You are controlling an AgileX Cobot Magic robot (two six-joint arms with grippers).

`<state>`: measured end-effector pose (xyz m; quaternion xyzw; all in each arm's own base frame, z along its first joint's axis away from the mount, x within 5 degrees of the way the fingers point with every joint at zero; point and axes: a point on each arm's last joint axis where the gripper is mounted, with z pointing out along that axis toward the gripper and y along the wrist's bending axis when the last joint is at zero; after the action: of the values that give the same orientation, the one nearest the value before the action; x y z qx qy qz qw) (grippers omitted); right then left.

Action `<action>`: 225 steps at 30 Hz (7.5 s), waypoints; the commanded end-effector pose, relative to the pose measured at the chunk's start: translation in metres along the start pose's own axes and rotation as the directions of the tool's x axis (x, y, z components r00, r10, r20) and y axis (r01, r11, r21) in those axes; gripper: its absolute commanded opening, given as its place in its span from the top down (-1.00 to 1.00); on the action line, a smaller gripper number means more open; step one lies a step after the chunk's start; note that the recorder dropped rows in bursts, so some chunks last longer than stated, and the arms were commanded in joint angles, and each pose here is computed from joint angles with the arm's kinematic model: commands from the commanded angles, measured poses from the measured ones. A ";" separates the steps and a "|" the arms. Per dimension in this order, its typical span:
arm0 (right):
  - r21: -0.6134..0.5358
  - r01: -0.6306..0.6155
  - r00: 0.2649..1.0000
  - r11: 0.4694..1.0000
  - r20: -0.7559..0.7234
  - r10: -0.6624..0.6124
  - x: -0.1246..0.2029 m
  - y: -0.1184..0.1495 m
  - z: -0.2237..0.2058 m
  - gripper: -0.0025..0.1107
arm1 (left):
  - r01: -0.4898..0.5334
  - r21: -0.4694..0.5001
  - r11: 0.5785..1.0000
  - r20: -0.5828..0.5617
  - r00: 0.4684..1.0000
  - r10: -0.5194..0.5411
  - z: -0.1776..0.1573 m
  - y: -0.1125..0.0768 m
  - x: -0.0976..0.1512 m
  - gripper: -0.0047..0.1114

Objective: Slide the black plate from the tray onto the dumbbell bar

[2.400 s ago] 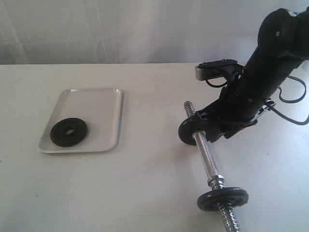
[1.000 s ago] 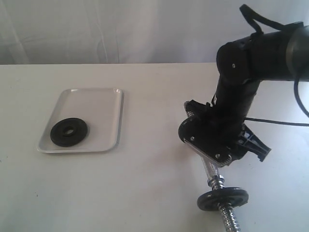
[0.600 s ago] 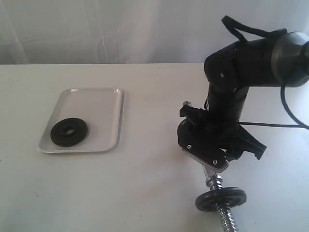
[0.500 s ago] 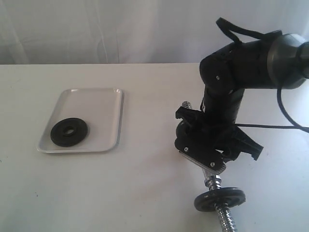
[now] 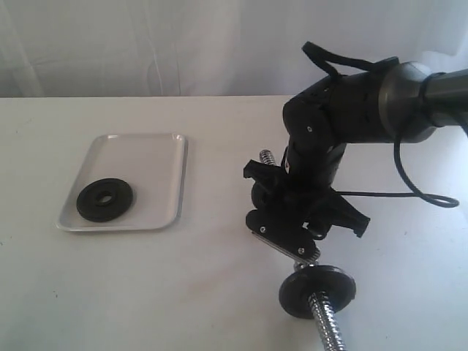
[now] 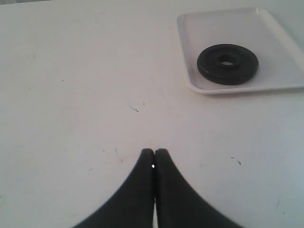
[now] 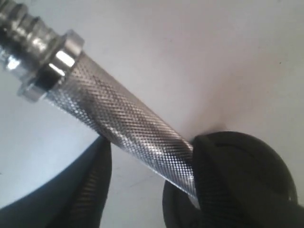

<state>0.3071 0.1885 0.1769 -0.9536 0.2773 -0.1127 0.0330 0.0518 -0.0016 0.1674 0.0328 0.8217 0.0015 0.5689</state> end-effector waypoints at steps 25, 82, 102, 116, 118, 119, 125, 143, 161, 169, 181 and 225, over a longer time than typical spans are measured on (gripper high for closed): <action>-0.058 -0.519 0.854 0.853 0.013 0.520 -0.007 0.002 0.020 0.96 | 0.005 0.003 1.000 -0.002 1.000 -0.005 0.000 0.000 0.001 0.92; -0.089 -0.934 0.348 0.345 -0.017 0.937 0.004 0.009 0.022 -0.39 | 0.005 0.003 1.000 -0.002 1.000 -0.005 0.000 0.000 0.001 0.92; -0.062 -0.889 0.435 0.454 0.199 0.878 -0.018 -0.018 0.033 -0.51 | 0.005 0.003 1.000 -0.002 1.000 -0.005 0.000 0.000 0.001 0.92; 0.034 -0.917 0.388 0.396 0.297 0.872 -0.012 -0.030 0.028 -0.40 | 0.005 0.003 1.000 -0.002 1.000 -0.005 0.000 0.000 0.001 0.92; 0.040 -0.915 0.394 0.401 0.299 0.869 -0.012 -0.031 0.027 -0.27 | 0.005 0.003 1.000 -0.002 1.000 -0.005 0.000 0.000 0.001 0.92; 0.040 -0.911 0.404 0.411 0.296 0.865 -0.012 -0.030 0.029 -0.19 | 0.005 0.003 1.000 -0.002 1.000 -0.005 0.000 0.000 0.001 0.92; 0.012 -0.888 0.447 0.460 0.260 0.856 -0.016 -0.028 0.049 -0.13 | 0.005 0.003 1.000 -0.002 1.000 -0.005 0.000 0.000 0.001 0.92; 0.051 -0.891 0.445 0.450 0.288 0.848 -0.014 -0.033 0.051 0.96 | 0.005 0.003 1.000 -0.002 1.000 -0.005 0.000 0.000 0.001 0.92; 0.109 -0.940 0.342 0.325 0.365 0.866 -0.009 -0.042 0.050 0.96 | 0.005 0.003 1.000 -0.002 1.000 -0.005 0.000 0.000 0.001 0.92; 0.166 -0.941 0.338 0.295 0.403 0.850 -0.004 -0.047 0.048 0.96 | 0.005 0.003 1.000 -0.002 1.000 -0.005 0.000 0.000 0.001 0.92; 0.166 -0.955 0.293 0.245 0.416 0.861 0.004 -0.045 0.048 0.96 | 0.001 0.001 1.000 0.000 1.000 -0.001 0.000 0.000 0.001 0.92; 0.112 -0.961 0.276 0.252 0.375 0.885 -0.003 -0.042 0.075 0.96 | -0.003 0.022 1.000 -0.151 0.988 0.007 0.115 0.008 -0.259 0.92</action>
<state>0.3464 0.2266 0.1207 -0.5979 0.7443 -0.0101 0.2975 0.2125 -0.0104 0.3814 0.0172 0.8103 -0.0176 0.5854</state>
